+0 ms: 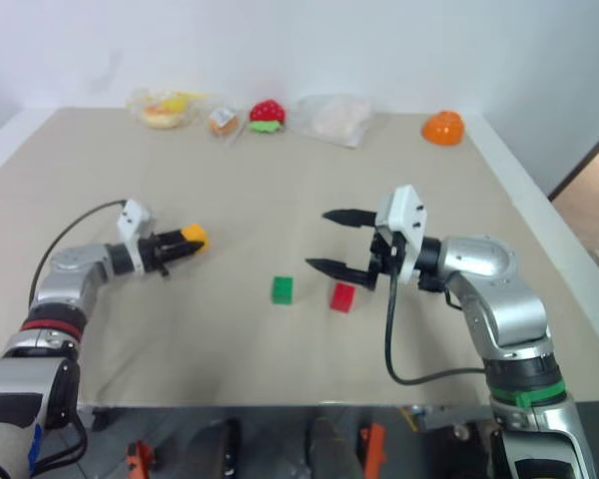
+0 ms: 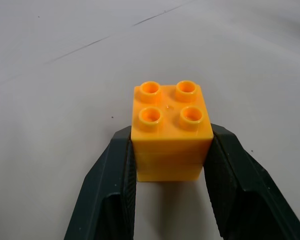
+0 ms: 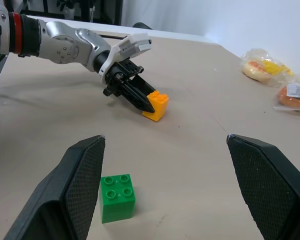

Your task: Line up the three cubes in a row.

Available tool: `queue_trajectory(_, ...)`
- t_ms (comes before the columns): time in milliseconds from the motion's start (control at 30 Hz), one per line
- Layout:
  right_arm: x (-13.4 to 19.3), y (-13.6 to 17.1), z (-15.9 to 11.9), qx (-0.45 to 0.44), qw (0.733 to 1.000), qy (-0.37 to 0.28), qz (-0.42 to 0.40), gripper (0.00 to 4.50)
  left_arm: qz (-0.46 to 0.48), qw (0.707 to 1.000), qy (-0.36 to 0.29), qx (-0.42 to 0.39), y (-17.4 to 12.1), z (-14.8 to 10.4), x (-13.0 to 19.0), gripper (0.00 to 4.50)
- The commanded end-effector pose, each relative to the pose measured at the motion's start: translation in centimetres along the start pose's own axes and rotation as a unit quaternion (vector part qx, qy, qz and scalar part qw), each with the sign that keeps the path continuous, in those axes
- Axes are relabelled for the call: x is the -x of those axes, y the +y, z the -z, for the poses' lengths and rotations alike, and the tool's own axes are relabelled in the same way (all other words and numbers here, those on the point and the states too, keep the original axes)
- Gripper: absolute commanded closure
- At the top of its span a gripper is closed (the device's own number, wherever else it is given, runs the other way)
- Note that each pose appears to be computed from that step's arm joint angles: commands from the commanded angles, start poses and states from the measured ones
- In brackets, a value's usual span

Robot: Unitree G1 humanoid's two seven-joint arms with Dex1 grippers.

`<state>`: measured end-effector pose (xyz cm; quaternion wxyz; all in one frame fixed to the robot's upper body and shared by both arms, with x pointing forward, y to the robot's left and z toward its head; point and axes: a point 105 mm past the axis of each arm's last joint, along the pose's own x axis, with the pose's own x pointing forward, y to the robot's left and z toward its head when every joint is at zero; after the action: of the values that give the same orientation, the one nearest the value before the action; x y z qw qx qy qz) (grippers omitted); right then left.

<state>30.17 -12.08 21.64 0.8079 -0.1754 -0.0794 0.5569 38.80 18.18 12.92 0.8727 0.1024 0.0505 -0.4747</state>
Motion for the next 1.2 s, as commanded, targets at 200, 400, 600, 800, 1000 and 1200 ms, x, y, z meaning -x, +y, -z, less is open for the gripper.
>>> queue_trajectory(200, 0.9, 0.4, -1.2, 0.014, 1.000, -0.006, -0.016, 0.46, 0.199, 0.975, 0.018, -0.095, -5.6, -1.7, 0.0, 3.20)
queue_trajectory(400, 0.9, 0.6, -1.1, 0.014, 1.000, -0.005, -0.016, 0.46, 0.224, 0.965, 0.058, -0.125, -6.1, 0.4, -0.1, 3.20)
queue_trajectory(600, 1.1, 0.5, -1.2, 0.015, 1.000, -0.003, -0.011, 0.46, 0.218, 0.968, 0.042, -0.113, -5.7, 0.0, -0.9, 3.20)
queue_trajectory(800, 1.2, 0.5, -1.2, 0.016, 1.000, -0.002, -0.009, 0.46, 0.229, 0.967, 0.027, -0.107, -6.1, -0.3, -2.0, 3.20)
queue_trajectory(1000, 1.1, 0.4, -1.3, 0.019, 1.000, -0.003, -0.007, 0.46, 0.238, 0.966, 0.025, -0.104, -6.4, -0.4, -2.3, 3.20)
queue_trajectory(1200, 1.2, 0.3, -1.3, 0.019, 1.000, -0.002, -0.005, 0.46, 0.247, 0.965, 0.026, -0.088, -6.6, -0.1, -2.0, 1.92)
